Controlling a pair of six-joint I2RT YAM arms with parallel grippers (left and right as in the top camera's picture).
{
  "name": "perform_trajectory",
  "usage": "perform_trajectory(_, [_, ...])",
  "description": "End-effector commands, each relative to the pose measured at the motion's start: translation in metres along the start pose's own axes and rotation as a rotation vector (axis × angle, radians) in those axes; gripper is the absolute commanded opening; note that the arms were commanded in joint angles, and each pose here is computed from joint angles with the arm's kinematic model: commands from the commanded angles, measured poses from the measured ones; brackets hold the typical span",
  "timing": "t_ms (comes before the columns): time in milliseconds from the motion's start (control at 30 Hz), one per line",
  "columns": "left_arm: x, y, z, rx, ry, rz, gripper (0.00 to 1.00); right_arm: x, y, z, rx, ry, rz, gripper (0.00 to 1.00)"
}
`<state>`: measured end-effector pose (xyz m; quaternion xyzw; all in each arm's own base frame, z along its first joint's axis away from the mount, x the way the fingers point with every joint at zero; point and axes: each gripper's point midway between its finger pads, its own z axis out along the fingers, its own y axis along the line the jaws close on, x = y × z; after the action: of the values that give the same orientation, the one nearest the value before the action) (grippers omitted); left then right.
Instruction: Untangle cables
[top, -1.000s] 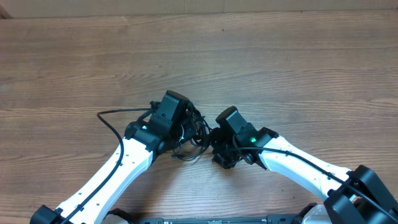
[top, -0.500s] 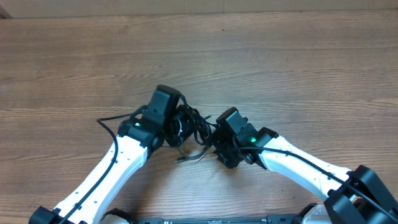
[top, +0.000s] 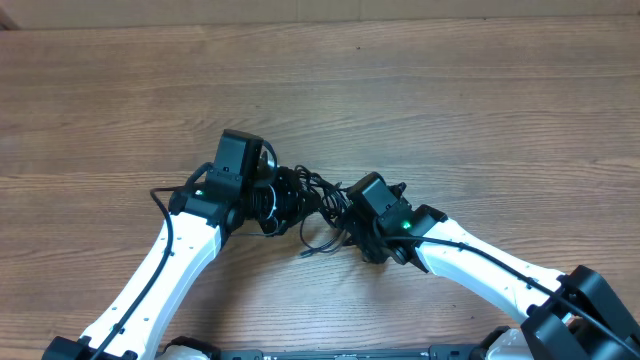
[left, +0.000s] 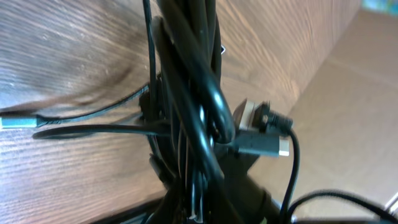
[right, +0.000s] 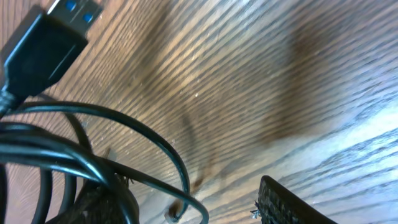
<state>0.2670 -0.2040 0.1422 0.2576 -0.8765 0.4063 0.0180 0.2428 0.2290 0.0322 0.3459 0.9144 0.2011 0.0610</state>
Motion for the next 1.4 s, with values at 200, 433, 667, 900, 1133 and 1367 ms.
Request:
perform_trajectory(200, [0.026,-0.079,-0.047,0.382,0.171,0.330,0.04,-0.034,-0.017,0.002,0.070,-0.103,-0.055,0.64])
perform_trajectory(433, [0.001,-0.108,-0.076,0.525,0.070,0.456,0.04,-0.046,-0.047,-0.003,0.179,-0.085,-0.021,0.62])
perform_trajectory(667, [-0.009,-0.109,-0.076,0.517,0.016,0.457,0.04,-0.046,-0.052,-0.005,0.166,0.023,-0.155,0.59])
perform_trajectory(900, [-0.019,-0.131,-0.099,0.610,-0.039,0.512,0.04,-0.067,-0.083,-0.015,0.255,0.038,-0.096,0.61])
perform_trajectory(1133, [-0.015,-0.152,-0.117,0.695,-0.071,0.610,0.04,-0.102,-0.098,-0.023,0.250,0.010,-0.082,0.60])
perform_trajectory(1367, [-0.017,-0.151,-0.117,0.690,-0.117,0.712,0.07,-0.107,-0.089,-0.024,0.152,0.070,-0.161,0.60])
